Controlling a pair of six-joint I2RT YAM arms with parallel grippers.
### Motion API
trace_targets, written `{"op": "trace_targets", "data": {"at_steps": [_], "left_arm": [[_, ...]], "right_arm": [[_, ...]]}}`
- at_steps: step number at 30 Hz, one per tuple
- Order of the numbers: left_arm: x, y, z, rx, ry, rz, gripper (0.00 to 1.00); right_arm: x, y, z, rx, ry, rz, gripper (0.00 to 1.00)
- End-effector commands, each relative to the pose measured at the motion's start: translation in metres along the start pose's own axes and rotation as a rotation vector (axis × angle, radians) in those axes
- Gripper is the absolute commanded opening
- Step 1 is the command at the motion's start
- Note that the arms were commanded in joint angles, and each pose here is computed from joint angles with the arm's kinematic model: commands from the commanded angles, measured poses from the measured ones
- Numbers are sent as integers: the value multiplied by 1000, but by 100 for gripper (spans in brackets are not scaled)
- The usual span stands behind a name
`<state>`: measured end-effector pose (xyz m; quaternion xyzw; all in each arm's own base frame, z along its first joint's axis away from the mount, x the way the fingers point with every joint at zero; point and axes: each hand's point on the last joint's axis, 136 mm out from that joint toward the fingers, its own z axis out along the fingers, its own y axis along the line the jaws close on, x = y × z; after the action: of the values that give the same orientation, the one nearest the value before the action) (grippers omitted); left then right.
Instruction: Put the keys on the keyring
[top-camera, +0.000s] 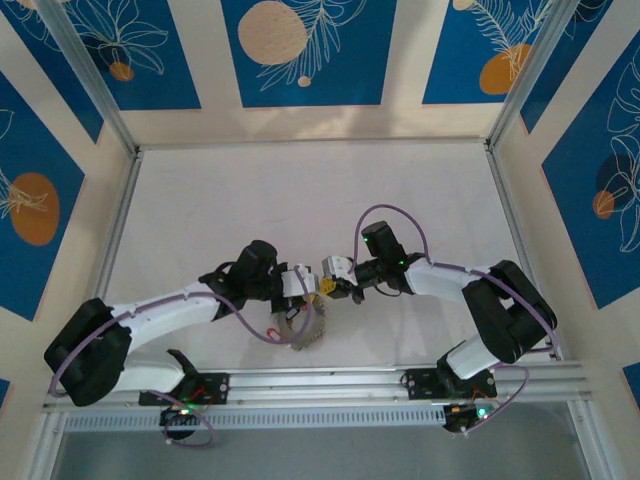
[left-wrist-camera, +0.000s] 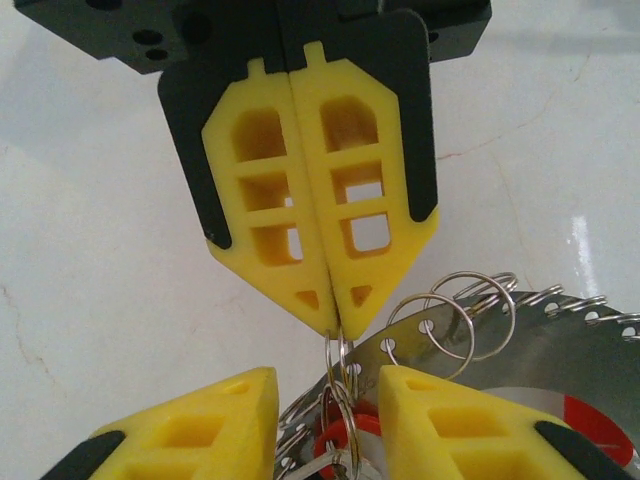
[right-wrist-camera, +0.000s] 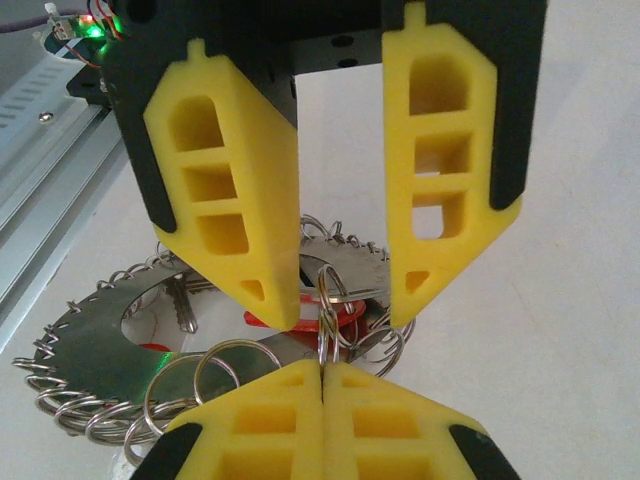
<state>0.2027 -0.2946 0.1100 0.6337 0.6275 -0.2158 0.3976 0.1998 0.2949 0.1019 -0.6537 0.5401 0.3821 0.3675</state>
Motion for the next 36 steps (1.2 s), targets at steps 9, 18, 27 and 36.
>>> {"op": "trace_targets", "data": {"at_steps": [9,18,27,36], "left_arm": [[2,-4,9,27,2,-38,20],[0,-2,8,19,-8,-28,0],[-9,-3,-12,18,35,103,0],[-21,0,-14,18,22,115,0]], "right_arm": [[-7,3,-3,9,-8,-50,0],[-5,3,-3,13,2,-48,0],[-17,-6,-7,54,76,-51,26],[-26,-1,2,30,96,-61,27]]}}
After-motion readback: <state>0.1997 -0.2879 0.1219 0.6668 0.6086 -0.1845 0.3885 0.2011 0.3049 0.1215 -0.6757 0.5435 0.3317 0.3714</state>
